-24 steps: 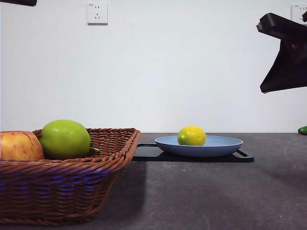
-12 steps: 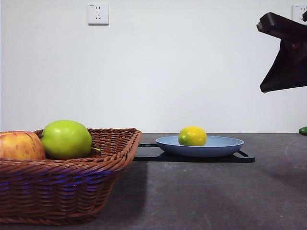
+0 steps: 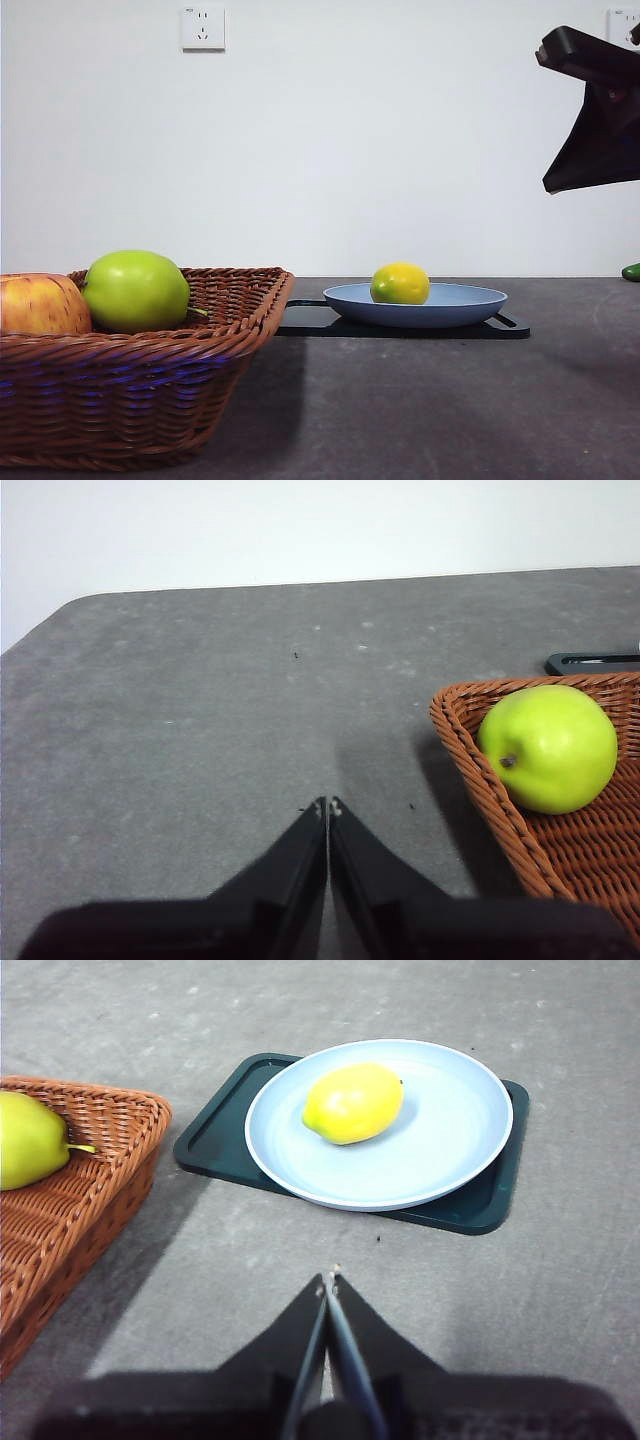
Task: Take the lemon from the basket,put the lemon in the plate,hand out the plate
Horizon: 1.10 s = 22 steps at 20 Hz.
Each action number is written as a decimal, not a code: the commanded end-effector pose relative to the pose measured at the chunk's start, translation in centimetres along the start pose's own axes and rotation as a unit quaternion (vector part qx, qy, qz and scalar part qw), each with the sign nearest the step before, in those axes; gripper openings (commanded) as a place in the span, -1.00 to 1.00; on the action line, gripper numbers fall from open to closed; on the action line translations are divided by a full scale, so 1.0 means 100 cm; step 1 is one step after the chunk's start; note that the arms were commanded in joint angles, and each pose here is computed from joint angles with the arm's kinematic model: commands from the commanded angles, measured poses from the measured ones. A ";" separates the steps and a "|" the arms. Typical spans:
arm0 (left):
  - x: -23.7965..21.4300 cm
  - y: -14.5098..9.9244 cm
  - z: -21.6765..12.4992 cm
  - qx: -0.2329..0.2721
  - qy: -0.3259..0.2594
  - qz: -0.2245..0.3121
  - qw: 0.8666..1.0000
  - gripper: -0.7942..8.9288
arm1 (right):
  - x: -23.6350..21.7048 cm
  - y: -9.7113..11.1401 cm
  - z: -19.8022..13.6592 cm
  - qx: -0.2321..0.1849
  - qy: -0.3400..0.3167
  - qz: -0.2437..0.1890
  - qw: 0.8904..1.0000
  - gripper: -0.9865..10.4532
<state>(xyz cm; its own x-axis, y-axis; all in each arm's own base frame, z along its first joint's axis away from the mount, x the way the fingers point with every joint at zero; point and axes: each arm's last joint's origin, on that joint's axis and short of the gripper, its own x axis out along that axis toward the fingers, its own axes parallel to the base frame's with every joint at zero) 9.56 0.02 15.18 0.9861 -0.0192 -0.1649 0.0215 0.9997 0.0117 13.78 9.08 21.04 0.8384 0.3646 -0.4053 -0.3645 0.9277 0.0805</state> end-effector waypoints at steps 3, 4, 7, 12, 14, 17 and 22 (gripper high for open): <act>0.001 0.000 -0.001 -0.005 -0.010 0.002 1.000 -0.82 | 0.000 0.002 0.004 0.005 -0.009 0.003 1.000 -0.82; 0.001 0.000 -0.001 -0.005 -0.010 0.002 1.000 -0.82 | 0.000 0.002 0.004 0.005 -0.009 0.003 1.000 -0.82; 0.001 0.000 -0.001 -0.005 -0.010 0.002 1.000 -0.82 | 0.000 0.002 0.004 0.005 -0.009 0.003 1.000 -0.82; 0.001 0.000 -0.001 -0.005 -0.010 0.002 1.000 -0.82 | 0.000 0.002 0.004 0.005 -0.009 0.003 1.000 -0.82; 0.001 0.000 -0.001 -0.005 -0.010 0.002 1.000 -0.82 | -0.007 0.000 0.007 0.010 -0.029 -0.002 1.000 -0.82; 0.001 0.000 -0.001 -0.005 -0.010 0.002 1.000 -0.82 | -0.026 -0.011 0.010 -0.034 -0.085 -0.023 0.996 -0.82; 0.001 0.000 -0.001 -0.005 -0.010 0.002 1.000 -0.82 | -0.048 -0.043 -0.026 -0.019 -0.163 -0.036 0.986 -0.82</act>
<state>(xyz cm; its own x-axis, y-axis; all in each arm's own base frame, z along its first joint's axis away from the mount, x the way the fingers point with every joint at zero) 9.58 0.02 15.34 0.9887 -0.0188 -0.1487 0.0205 0.9997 0.0097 10.31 3.21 20.19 0.9479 0.2986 -0.1110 -0.2962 0.9544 0.0386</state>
